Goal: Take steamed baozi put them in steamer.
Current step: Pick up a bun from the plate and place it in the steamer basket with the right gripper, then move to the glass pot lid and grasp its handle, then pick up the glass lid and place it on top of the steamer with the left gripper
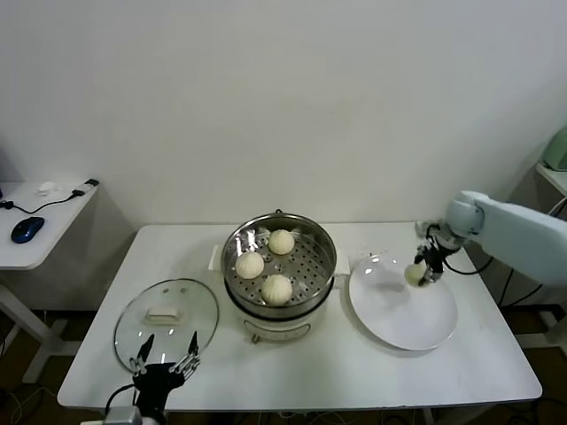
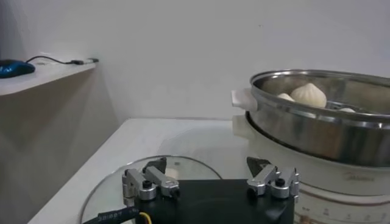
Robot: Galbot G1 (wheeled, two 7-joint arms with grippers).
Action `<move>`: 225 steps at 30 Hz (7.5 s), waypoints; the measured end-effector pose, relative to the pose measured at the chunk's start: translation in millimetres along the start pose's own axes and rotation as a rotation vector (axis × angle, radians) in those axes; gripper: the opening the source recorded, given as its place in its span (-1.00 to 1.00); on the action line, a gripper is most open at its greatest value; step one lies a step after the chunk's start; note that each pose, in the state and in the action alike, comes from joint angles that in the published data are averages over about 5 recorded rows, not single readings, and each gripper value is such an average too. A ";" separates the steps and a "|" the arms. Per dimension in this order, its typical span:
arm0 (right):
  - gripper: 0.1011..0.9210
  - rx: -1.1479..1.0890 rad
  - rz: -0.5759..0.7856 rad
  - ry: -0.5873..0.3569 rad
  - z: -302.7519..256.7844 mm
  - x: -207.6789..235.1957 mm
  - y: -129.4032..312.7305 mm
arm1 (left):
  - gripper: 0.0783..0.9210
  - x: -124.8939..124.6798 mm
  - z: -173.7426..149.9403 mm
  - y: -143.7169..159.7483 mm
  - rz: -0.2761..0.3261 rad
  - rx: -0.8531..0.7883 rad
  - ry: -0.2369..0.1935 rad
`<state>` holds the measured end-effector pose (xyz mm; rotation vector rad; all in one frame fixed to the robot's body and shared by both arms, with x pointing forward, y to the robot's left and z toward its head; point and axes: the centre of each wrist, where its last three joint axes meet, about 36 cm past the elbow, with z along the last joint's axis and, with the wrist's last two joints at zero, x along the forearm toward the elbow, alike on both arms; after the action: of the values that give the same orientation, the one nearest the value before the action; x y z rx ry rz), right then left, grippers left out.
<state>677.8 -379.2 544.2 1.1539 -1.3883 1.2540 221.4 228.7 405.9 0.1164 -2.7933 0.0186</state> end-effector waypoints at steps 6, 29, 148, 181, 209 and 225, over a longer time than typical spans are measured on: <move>0.22 0.065 0.035 -0.108 -72.3 94.7 -19.4 | 0.77 -1.8 -1.7 -0.4 0.009 -0.007 -0.008; 0.22 0.190 -0.018 -0.154 -255.3 98.6 26.5 | 0.77 -4.3 -3.8 -2.8 0.018 -0.005 -0.021; 0.76 -1.233 0.960 -0.988 -3.2 -214.4 420.8 | 0.76 -149.6 131.7 98.3 -0.247 -1.596 -0.307; 0.76 -1.224 0.936 -0.999 -16.4 -209.5 417.0 | -0.86 -177.5 138.6 116.7 -0.278 -1.607 -0.239; 0.76 -1.165 0.955 -0.865 -28.9 -187.6 420.0 | -0.86 -113.8 -67.7 -16.5 -0.429 -1.440 -0.182; 0.76 -1.167 0.964 -0.837 -20.1 -195.0 430.0 | -0.86 -118.9 -96.3 -145.7 -0.312 -1.402 -0.248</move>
<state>282.8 -326.7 290.0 0.0547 -2.9104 0.1795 377.5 95.4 456.1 0.1874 -2.2995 -2.0008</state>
